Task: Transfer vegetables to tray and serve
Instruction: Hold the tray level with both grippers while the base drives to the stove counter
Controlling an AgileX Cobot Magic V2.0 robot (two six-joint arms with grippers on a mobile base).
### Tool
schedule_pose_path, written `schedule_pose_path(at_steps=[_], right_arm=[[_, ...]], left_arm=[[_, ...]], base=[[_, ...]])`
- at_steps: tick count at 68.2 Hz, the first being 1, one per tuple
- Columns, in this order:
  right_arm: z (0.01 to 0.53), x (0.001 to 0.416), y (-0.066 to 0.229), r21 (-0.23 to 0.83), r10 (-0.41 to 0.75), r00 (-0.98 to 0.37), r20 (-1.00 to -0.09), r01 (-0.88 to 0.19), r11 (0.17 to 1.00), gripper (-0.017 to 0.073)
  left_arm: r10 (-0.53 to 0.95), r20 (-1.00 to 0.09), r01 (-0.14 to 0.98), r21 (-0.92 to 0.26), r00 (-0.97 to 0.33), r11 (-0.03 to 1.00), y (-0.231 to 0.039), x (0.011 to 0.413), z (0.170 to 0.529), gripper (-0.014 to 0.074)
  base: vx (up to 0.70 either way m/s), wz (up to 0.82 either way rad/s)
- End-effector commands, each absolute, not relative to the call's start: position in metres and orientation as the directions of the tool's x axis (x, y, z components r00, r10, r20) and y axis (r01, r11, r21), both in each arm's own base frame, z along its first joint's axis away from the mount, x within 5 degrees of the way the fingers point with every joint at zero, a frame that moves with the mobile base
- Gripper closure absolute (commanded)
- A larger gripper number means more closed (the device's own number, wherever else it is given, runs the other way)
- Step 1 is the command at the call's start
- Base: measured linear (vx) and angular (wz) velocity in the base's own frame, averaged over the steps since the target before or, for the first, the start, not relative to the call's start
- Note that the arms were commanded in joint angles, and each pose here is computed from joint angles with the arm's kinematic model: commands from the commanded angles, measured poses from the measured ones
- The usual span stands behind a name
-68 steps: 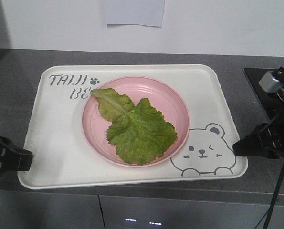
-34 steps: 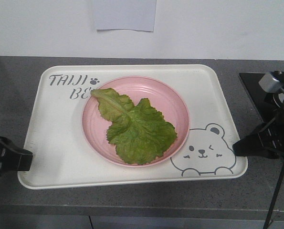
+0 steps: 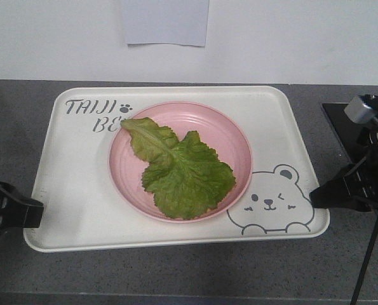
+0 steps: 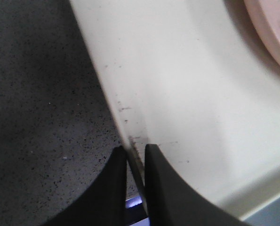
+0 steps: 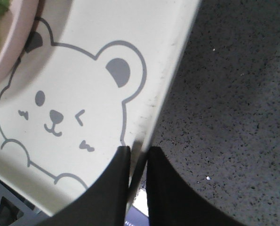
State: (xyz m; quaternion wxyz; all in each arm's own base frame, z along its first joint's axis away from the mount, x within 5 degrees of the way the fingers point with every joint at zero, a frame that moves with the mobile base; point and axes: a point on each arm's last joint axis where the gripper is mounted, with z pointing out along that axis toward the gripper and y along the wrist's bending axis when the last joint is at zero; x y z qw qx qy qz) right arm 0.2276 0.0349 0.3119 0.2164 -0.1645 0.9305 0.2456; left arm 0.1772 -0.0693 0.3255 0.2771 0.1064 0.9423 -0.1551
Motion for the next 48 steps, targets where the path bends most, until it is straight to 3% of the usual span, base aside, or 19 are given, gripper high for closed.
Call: schedule_pose_path(at_steps=[1,48], right_arm=[[0.3303,0.2230,0.0441,0.424,-0.191,-0.809,-0.556,-0.474,0.772,0.0564],[0.3303,0.2230,0.0441,0.424,-0.191,-0.809,-0.556,-0.474,0.772,0.0564]], left_arm=[[0.093,-0.636,0.330,-0.264,-0.766,0.906,-0.0751,0.1777,0.3416,0.0601],[0.093,-0.636,0.330,-0.264,-0.766,0.906,-0.0751,0.1777,0.3416,0.0601]], base=[[0.06,0.01],[0.06,0.00]])
